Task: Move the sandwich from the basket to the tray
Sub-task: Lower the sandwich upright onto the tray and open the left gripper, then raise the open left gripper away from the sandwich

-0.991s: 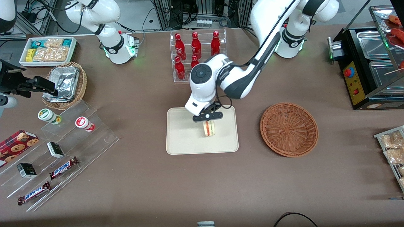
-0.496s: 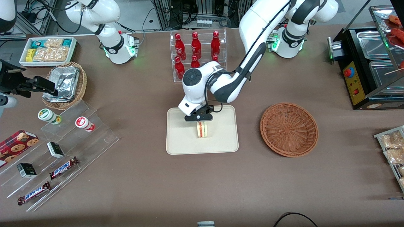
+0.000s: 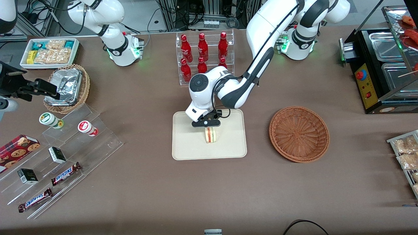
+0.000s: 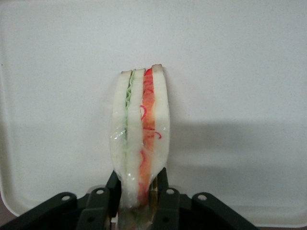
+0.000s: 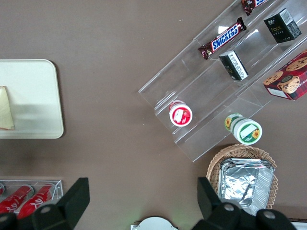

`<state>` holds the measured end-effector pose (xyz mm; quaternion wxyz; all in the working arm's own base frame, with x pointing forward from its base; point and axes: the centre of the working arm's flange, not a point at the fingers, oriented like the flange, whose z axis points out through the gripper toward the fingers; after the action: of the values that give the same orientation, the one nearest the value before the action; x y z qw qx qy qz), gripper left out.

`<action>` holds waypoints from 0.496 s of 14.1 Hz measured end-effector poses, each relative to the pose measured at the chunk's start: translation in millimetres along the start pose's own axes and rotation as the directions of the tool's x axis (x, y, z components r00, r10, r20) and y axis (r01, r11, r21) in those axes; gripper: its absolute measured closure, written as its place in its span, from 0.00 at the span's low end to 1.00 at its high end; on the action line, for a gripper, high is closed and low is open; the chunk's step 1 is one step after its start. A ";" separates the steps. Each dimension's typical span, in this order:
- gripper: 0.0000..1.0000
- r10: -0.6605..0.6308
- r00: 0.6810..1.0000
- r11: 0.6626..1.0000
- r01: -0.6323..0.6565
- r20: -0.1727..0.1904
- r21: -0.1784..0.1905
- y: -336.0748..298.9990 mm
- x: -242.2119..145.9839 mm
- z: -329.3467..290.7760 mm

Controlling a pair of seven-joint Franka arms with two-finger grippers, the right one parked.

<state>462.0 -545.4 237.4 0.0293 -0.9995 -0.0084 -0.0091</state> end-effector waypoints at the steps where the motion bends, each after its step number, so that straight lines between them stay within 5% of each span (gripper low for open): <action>1: 0.48 0.000 1.000 1.000 0.000 -0.003 -0.003 1.6 -0.6 -1.8; 6: 0.01 -0.066 0.996 0.997 0.062 -0.065 -0.055 -2.1 16.1 -74.5; 7: 0.00 -0.080 0.994 0.996 0.076 -0.072 -0.054 -8.2 18.6 -95.6</action>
<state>478.7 -542.5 333.6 0.0038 -0.9978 -0.0461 -0.0477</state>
